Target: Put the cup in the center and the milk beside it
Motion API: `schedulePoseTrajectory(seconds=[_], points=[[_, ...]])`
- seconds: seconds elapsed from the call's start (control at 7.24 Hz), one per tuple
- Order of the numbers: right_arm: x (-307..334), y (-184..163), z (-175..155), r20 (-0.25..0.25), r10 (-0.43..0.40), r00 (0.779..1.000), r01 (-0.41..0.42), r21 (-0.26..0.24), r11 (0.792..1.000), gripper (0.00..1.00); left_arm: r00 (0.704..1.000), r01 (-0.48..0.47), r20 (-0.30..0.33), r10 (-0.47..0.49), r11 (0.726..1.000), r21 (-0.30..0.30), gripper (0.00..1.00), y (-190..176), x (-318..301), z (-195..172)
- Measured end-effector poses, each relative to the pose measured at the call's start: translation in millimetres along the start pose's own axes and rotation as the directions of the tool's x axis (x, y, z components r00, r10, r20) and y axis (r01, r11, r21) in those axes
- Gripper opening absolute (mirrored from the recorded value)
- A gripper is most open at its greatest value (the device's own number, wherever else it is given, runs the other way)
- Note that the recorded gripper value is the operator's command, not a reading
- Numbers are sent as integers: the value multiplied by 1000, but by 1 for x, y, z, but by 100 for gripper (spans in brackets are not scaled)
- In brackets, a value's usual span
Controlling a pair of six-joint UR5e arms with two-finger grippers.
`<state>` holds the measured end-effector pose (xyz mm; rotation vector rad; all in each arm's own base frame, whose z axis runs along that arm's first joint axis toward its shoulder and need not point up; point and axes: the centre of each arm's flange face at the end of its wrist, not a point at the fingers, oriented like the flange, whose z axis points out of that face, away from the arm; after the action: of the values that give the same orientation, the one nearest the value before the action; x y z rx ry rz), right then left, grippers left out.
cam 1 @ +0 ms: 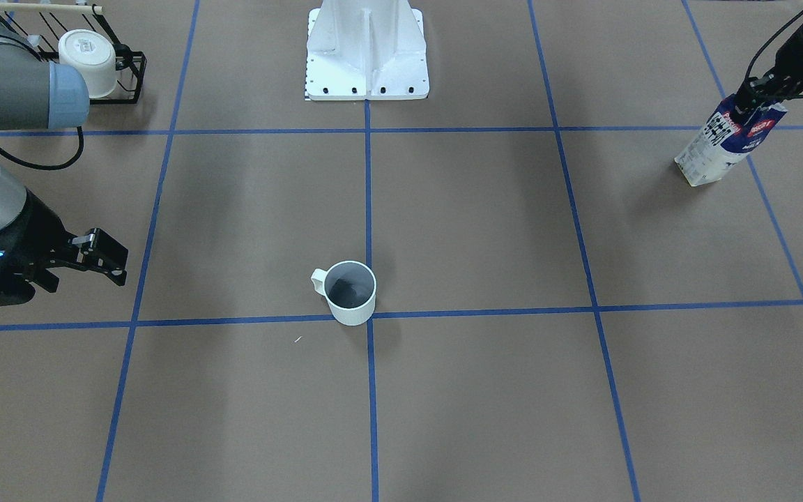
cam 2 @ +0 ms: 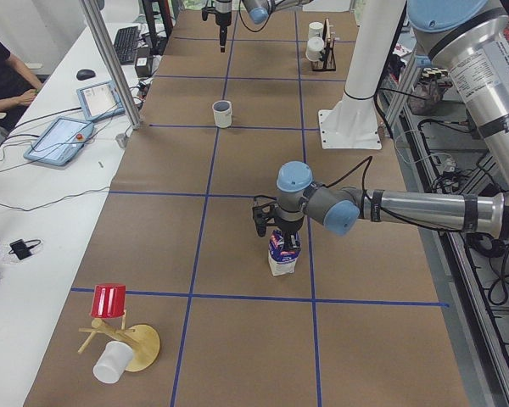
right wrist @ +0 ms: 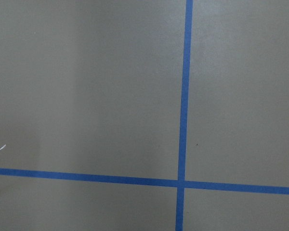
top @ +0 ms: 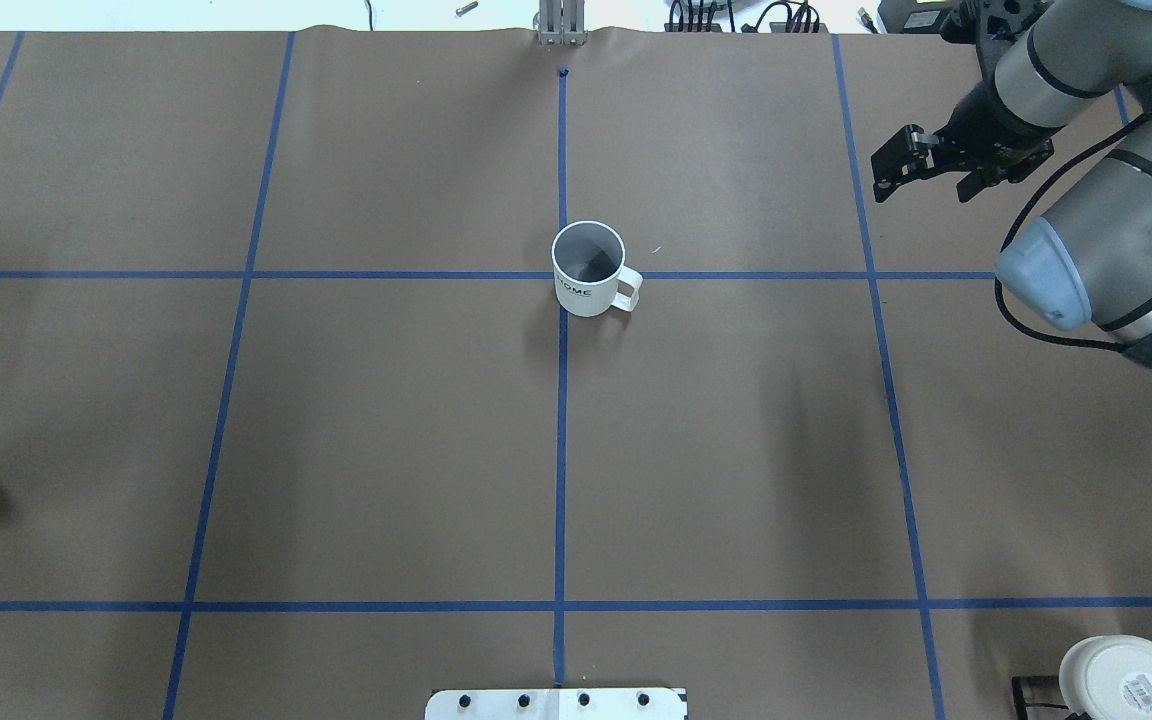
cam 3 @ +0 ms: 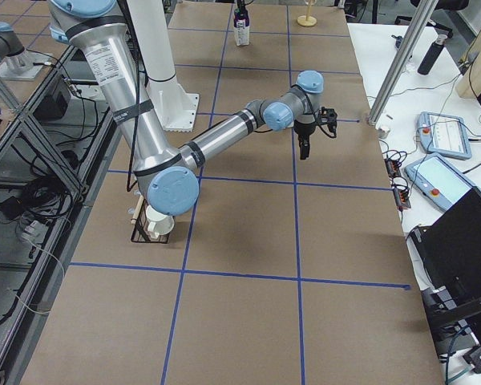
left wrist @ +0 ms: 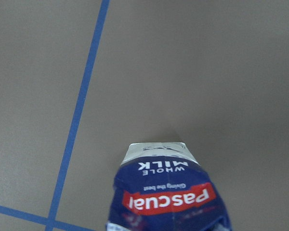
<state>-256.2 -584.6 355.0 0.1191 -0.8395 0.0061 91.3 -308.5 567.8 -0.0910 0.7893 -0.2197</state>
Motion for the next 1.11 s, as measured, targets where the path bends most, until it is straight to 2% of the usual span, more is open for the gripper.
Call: schedulePoseTrajectory(seconds=[0.69,1.11], points=[[2,2,-1,6,-1,1000,1,-5,1000,100,998,-45,-51,47,998,46,0,-7,29,-24],[1,3,-2,8,-2,1000,2,-4,1000,100,996,-41,-78,48,995,88,0,-36,64,-44]])
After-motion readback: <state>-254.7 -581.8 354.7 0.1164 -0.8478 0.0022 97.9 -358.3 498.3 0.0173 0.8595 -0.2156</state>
